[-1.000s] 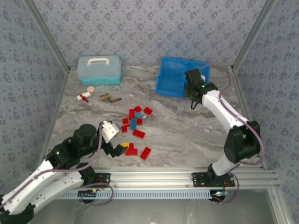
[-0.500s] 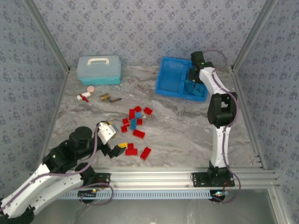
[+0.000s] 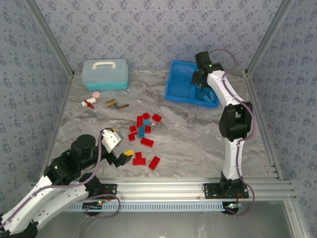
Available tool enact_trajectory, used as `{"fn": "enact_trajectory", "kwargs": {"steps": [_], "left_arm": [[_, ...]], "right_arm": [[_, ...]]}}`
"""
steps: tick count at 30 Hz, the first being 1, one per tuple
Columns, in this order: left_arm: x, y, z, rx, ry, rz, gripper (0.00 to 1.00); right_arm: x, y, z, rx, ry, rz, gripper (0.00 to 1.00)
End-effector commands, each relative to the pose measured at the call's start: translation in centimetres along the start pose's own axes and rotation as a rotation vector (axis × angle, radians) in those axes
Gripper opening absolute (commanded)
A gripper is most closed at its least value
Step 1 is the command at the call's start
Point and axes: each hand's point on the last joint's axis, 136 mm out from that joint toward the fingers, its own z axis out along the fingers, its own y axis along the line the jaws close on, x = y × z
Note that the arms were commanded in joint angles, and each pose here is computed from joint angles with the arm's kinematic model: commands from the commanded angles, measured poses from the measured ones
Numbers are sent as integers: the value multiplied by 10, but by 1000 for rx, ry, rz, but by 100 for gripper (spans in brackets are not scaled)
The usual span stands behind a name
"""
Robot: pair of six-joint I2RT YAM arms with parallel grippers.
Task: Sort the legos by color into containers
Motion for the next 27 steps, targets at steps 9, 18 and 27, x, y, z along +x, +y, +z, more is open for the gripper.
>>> {"fn": "enact_trajectory", "kwargs": {"steps": [9, 18, 27], "left_arm": [[0, 14, -2, -77, 5, 6, 99], [1, 14, -3, -81, 0, 14, 99], [2, 10, -1, -53, 6, 22, 99]], "right_arm": [[136, 139, -61, -300, 84, -159, 61], [208, 205, -35, -346, 183, -339, 61], [239, 233, 0, -332, 242, -396, 59]]}}
